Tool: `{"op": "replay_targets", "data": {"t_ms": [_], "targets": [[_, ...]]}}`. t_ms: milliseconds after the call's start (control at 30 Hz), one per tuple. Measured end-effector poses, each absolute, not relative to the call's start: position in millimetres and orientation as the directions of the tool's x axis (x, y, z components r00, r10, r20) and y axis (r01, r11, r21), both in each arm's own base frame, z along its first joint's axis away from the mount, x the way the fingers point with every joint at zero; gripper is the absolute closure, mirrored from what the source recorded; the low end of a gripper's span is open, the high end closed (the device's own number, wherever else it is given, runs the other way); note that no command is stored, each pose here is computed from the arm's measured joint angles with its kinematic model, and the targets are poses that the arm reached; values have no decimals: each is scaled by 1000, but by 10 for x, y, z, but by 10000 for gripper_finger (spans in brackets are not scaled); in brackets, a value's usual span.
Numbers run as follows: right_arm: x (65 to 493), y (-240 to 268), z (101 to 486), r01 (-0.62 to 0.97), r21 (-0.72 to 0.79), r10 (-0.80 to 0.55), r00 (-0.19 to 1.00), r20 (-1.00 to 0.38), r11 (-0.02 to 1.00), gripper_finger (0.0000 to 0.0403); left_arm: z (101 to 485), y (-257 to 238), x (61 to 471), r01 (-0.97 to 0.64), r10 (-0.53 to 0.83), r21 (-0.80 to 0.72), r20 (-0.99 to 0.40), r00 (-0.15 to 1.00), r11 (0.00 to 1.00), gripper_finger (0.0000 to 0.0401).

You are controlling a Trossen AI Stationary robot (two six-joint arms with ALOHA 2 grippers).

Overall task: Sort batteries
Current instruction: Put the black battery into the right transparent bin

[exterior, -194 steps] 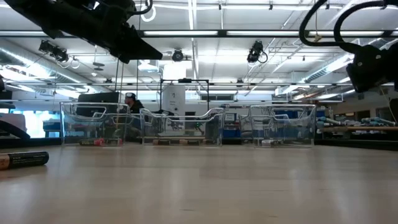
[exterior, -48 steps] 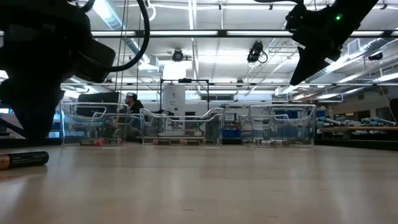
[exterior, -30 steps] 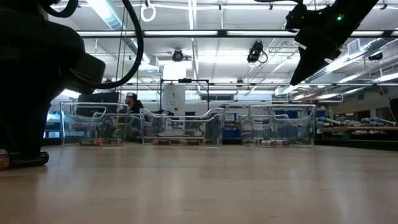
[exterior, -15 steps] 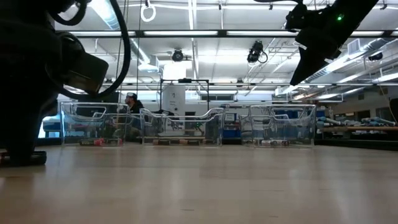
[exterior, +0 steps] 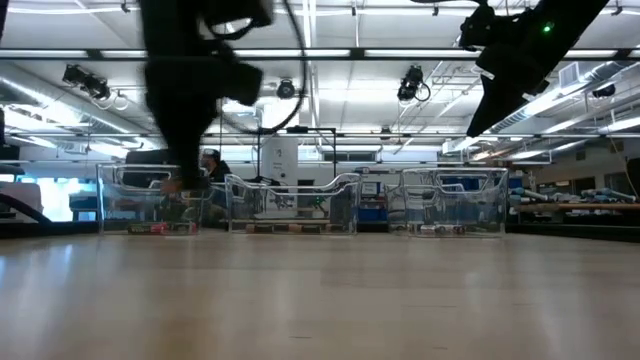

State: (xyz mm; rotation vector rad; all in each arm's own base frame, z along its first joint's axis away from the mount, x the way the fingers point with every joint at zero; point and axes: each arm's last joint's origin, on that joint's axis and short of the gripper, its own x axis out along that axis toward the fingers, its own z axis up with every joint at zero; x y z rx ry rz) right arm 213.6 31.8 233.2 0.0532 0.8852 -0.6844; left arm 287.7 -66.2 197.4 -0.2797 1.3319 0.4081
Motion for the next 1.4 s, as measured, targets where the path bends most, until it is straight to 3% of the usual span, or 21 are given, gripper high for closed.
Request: {"op": "replay_targets", "data": {"t_ms": [267,533,900,1400], "targets": [[2136,318,2332,549,-250,-529,437,-728,797,382,2498,310,3163,-437,211,78,-940,266,896,355],[2152,314,2339,486,-300,-528,448,-721,821,395,2896,1212,3149,-469,317,113,-867,385,876,356],[2256,128,2378,416,-368,-543,472,-694,832,396,2453,1953,3335,-406,277,131,-905,324,905,356],[2350,-104,2421,326,-391,-508,514,-691,861,397,1986,2451,3421,-316,261,177,-933,248,932,357]]}}
